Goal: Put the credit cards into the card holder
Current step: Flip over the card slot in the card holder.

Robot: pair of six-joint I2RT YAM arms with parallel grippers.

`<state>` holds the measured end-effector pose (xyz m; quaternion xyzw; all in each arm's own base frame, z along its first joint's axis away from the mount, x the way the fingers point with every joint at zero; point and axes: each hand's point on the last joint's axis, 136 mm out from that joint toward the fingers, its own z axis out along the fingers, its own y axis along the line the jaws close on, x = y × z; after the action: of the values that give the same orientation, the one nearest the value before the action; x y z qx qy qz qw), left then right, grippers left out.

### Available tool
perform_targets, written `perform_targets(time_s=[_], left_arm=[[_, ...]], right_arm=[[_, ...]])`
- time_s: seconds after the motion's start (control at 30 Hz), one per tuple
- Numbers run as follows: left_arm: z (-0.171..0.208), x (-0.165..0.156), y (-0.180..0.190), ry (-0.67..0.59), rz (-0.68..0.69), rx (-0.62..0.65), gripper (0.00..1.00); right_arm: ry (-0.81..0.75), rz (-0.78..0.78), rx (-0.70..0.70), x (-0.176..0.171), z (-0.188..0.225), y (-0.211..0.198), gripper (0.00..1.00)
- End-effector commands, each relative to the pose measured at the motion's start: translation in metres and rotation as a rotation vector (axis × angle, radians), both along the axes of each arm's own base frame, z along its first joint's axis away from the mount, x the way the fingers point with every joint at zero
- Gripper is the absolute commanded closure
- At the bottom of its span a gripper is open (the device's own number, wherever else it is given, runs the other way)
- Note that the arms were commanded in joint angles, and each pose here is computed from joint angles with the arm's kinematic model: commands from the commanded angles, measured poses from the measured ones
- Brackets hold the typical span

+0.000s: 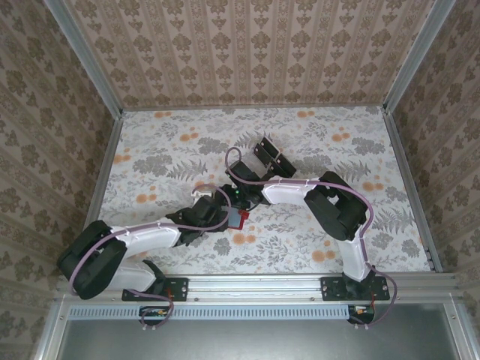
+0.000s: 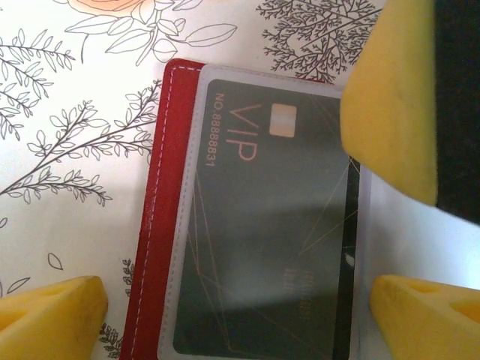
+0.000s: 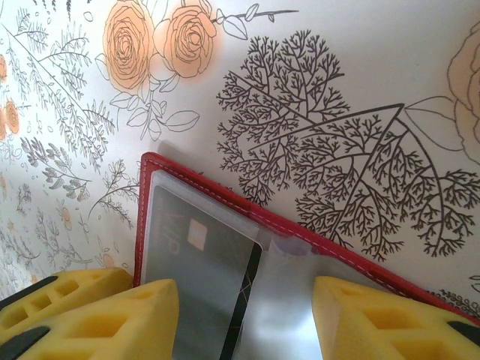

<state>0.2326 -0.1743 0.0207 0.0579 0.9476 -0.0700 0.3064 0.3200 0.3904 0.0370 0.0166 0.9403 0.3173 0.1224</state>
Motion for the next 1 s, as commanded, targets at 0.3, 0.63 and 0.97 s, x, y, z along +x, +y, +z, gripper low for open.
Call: perform_targets(time_s=[0.3,0.63,0.97], left_arm=[[-0.016,-0.007,0.019,0.039,0.072,0.084,0.00],[-0.020,-0.009,0.022,0.048,0.078,0.087,0.00],[-0.022,-0.009,0.022,0.049,0.080,0.084,0.00]], right_arm=[[-0.098,-0.040,-0.031,-0.001,0.041,-0.033,0.47],[-0.079,-0.086,-0.089,-0.010,0.016,-0.054,0.47],[-0.056,-0.064,-0.075,-0.006,-0.001,-0.041,0.47]])
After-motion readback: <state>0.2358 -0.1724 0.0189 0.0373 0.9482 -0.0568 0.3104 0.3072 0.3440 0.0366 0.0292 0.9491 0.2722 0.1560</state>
